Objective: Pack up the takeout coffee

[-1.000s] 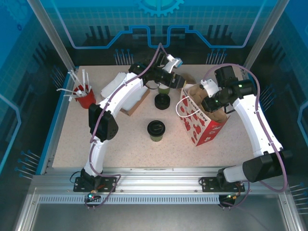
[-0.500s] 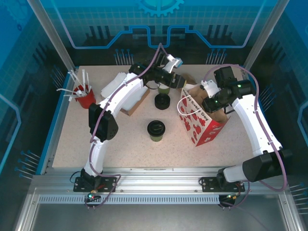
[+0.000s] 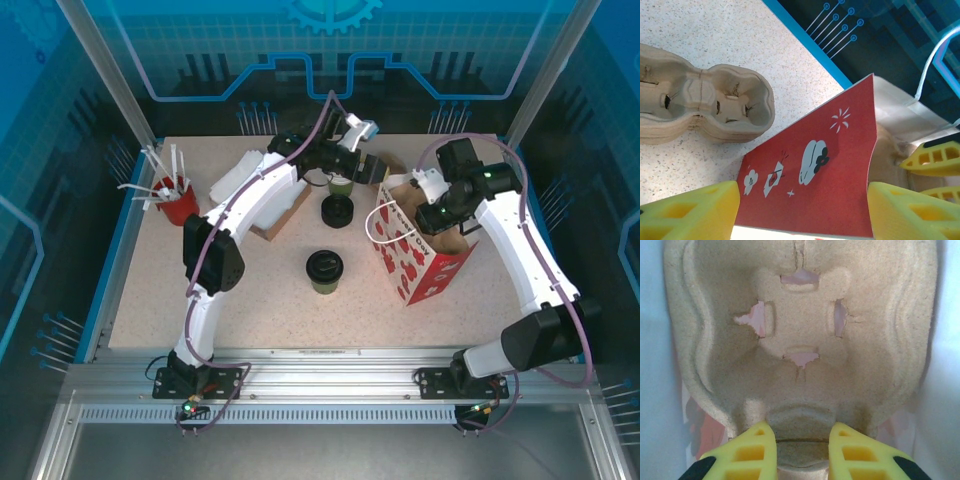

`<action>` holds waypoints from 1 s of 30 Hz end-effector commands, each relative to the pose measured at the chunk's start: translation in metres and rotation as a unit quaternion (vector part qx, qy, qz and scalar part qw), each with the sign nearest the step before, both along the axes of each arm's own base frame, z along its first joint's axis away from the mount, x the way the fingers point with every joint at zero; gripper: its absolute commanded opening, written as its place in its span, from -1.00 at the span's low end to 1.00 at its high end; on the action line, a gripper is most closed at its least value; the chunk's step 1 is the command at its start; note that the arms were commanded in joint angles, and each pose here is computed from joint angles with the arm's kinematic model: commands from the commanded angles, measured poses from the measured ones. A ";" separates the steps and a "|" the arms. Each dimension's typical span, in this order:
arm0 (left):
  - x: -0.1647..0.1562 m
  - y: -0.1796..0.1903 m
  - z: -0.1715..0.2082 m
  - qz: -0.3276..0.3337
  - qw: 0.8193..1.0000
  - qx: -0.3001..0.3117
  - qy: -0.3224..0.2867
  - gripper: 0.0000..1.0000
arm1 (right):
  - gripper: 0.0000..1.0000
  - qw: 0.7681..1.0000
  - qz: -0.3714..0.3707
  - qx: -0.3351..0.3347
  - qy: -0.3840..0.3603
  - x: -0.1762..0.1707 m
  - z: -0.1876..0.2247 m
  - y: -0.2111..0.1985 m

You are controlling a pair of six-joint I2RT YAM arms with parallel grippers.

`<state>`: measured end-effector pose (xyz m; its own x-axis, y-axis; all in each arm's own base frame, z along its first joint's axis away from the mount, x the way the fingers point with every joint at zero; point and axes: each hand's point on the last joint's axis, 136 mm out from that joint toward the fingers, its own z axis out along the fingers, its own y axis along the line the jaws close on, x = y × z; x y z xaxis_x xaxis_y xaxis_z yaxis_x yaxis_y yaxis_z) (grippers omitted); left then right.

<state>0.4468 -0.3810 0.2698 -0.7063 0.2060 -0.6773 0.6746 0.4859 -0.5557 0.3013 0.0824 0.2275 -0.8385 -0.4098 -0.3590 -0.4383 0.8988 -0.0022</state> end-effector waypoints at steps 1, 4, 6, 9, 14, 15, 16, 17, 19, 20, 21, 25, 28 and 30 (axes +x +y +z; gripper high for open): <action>-0.006 0.005 0.047 0.007 0.999 -0.037 -0.033 0.47 | -0.62 1.000 0.004 -0.002 0.022 -0.007 -0.004 0.005; -0.007 0.008 0.062 0.014 0.998 -0.046 -0.043 0.53 | -0.62 1.000 0.003 -0.003 0.029 -0.007 -0.009 0.006; -0.007 0.012 0.072 0.022 0.997 -0.050 -0.053 0.59 | -0.61 0.999 0.002 -0.001 0.034 -0.007 -0.012 0.008; -0.008 0.018 0.084 0.035 0.996 -0.054 -0.067 0.61 | -0.61 0.999 0.000 -0.005 0.041 -0.008 -0.019 0.008; -0.010 0.034 0.096 0.066 0.993 -0.052 -0.087 0.62 | -0.60 0.999 0.004 -0.010 0.047 -0.008 -0.027 0.012; -0.011 0.038 0.097 0.075 0.992 -0.050 -0.092 0.62 | -0.60 0.999 0.005 -0.013 0.049 -0.008 -0.030 0.013; -0.012 0.042 0.099 0.081 0.991 -0.048 -0.097 0.62 | -0.60 0.999 0.006 -0.016 0.051 -0.008 -0.032 0.014; -0.014 0.046 0.101 0.089 0.990 -0.047 -0.102 0.62 | -0.60 0.998 0.004 -0.019 0.053 -0.007 -0.035 0.014; -0.020 0.054 0.102 0.100 0.988 -0.045 -0.110 0.62 | -0.60 0.998 0.004 -0.020 0.058 -0.006 -0.042 0.016; -0.023 0.059 0.103 0.108 0.987 -0.042 -0.114 0.63 | -0.60 0.998 0.005 -0.021 0.058 -0.005 -0.045 0.018; -0.027 0.063 0.102 0.114 0.986 -0.040 -0.116 0.63 | -0.60 0.998 0.005 -0.022 0.057 -0.003 -0.049 0.018; -0.045 0.081 0.105 0.136 0.981 -0.042 -0.132 0.63 | -0.59 0.998 0.013 -0.025 0.054 0.002 -0.062 0.022; -0.060 0.092 0.104 0.148 0.978 -0.051 -0.136 0.64 | -0.57 0.998 0.016 -0.025 0.053 0.006 -0.074 0.024; -0.069 0.097 0.098 0.152 0.978 -0.055 -0.132 0.64 | -0.55 0.998 0.019 -0.024 0.054 0.008 -0.083 0.025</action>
<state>0.3830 -0.2944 0.3510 -0.5690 -0.0051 -0.8223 0.6386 0.6273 -0.4458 0.3023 0.1011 0.1555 -0.8662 -0.4438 -0.2296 -0.4577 0.8891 0.0082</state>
